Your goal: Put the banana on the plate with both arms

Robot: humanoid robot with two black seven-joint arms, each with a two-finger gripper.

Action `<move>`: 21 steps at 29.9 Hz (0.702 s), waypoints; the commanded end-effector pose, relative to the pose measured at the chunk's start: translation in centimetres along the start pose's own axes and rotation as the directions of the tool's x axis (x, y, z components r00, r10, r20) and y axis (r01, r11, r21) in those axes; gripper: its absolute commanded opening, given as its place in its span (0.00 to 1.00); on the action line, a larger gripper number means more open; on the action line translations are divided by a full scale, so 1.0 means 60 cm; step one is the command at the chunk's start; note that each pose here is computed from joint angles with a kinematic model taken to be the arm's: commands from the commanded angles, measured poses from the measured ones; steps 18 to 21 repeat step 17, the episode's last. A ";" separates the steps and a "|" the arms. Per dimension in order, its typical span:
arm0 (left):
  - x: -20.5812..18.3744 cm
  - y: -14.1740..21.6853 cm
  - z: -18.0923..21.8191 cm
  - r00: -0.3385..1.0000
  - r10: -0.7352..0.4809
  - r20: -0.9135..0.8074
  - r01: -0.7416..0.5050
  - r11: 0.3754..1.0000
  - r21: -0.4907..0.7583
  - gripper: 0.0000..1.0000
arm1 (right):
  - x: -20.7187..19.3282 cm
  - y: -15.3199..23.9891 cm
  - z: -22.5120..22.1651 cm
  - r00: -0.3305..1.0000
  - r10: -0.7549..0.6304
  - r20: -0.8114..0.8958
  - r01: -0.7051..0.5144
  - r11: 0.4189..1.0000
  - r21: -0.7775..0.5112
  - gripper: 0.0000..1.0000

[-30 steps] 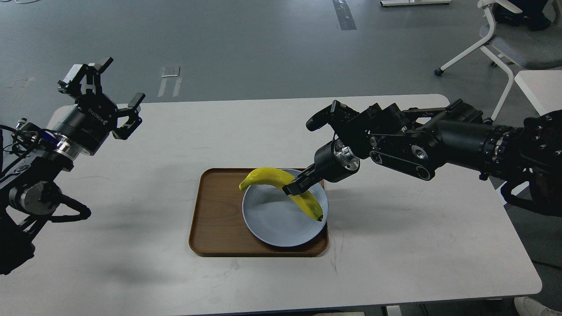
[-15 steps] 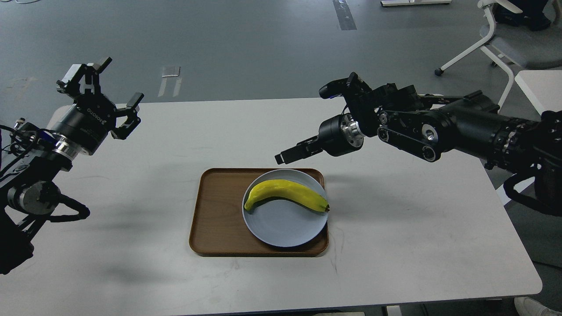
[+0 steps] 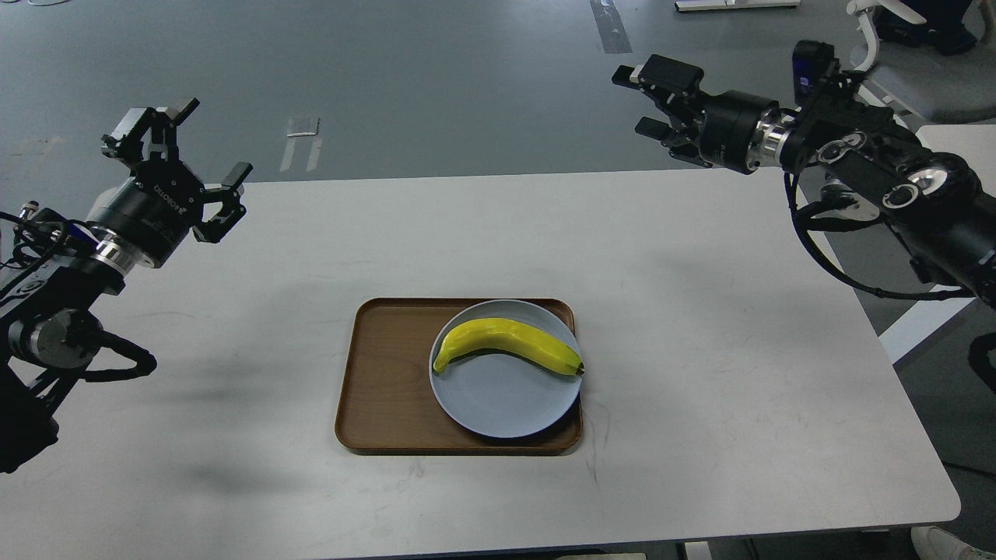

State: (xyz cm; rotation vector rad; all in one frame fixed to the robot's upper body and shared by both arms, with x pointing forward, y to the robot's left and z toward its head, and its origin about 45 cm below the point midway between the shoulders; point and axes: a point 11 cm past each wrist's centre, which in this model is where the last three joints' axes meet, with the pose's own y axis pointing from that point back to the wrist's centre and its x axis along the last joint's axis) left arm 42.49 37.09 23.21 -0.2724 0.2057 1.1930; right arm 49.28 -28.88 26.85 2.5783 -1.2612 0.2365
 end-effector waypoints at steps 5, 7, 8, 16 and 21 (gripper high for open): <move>-0.020 -0.008 -0.035 0.999 -0.012 -0.040 0.012 1.000 0.019 1.00 | 0.026 0.100 0.131 0.891 0.242 0.385 -0.259 0.966 -0.007 1.00; -0.024 -0.008 -0.048 0.998 -0.009 -0.054 0.011 1.000 0.026 1.00 | 0.026 0.124 0.159 0.854 0.282 0.437 -0.303 0.953 -0.022 1.00; -0.027 -0.009 -0.050 0.998 -0.012 -0.057 0.014 1.000 0.028 0.99 | 0.026 0.131 0.167 0.841 0.295 0.454 -0.318 0.948 -0.026 1.00; -0.037 0.001 -0.086 0.995 -0.005 -0.095 0.011 0.998 0.058 0.99 | 0.000 0.187 0.242 0.716 0.376 0.588 -0.417 0.906 -0.072 1.00; -0.041 0.000 -0.092 0.994 -0.007 -0.105 0.013 0.998 0.059 1.00 | -0.003 0.189 0.246 0.714 0.378 0.589 -0.415 0.906 -0.077 1.00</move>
